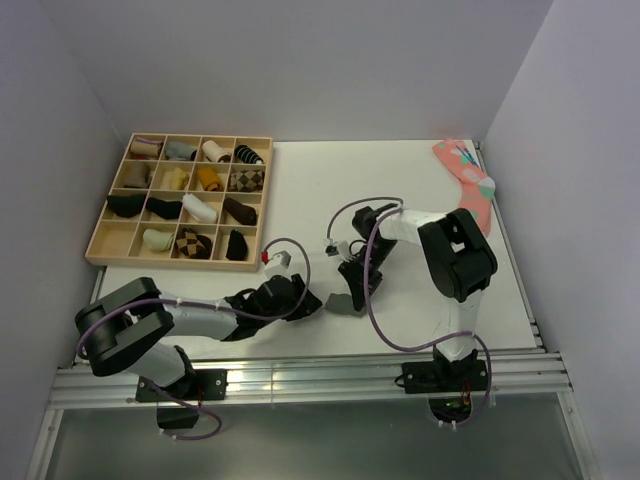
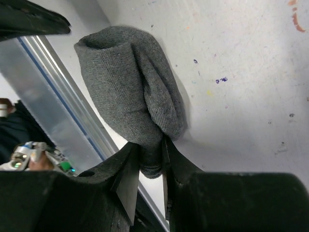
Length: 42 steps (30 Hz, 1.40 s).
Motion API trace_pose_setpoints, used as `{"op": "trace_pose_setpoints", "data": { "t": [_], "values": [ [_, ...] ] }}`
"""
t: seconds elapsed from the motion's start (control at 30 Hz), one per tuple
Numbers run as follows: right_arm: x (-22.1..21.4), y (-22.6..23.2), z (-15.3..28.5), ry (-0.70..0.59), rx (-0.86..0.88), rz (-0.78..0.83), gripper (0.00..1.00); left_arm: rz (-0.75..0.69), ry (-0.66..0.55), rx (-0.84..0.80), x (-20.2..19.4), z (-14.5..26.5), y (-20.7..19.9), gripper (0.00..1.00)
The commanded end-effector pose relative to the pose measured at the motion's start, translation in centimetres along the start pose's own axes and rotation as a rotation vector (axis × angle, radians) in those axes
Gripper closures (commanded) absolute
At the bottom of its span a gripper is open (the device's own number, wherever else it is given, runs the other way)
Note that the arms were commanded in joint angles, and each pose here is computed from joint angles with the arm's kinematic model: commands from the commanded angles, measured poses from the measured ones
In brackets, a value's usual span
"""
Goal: Roll the socks
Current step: Roll the sock at the center of the board, then pick up the sock at the center of the board.
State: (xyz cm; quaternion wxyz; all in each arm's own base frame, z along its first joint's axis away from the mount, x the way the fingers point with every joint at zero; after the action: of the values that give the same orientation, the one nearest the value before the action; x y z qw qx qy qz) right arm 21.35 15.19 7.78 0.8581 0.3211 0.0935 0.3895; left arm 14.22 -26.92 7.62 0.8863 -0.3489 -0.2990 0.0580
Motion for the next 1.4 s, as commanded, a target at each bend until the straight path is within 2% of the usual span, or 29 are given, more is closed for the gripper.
{"op": "trace_pose_setpoints", "data": {
  "t": [0.0,0.53,0.97,1.2,1.37],
  "values": [
    [1.2,-2.3,-1.3,-0.003,-0.087,0.026,0.72,0.031,-0.078,0.059,0.2,0.8,0.4,0.55],
    [2.0,-2.5,-1.9,-0.023,-0.066,-0.071,0.73,0.14,-0.105,-0.117,-2.8,-1.7,-4.4,0.52],
    [2.5,-2.4,-1.9,-0.041,-0.058,-0.09,0.73,0.275,-0.14,0.023,-5.0,-1.5,-4.1,0.51],
    [2.4,-2.2,-1.9,-0.034,-0.033,-0.095,0.73,0.394,-0.193,0.064,-6.1,-1.4,-3.8,0.49],
    [2.2,-1.9,-1.9,-0.023,-0.002,-0.092,0.73,0.392,-0.261,0.12,-5.6,-1.5,-3.0,0.48]
  ]
}}
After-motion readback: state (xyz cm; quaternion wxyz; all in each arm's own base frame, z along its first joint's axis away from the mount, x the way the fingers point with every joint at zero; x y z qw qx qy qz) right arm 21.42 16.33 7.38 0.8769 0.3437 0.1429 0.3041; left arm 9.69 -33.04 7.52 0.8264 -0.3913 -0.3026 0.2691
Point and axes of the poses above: each gripper's point midway between its finger pads, its own z axis back along the fingers, its own y axis along the line the jaws close on, x = y × z, the point moved 8 cm from there along z, back along the fingers, and after that the axes turned 2 degrees about -z, right-handed, at the moved point
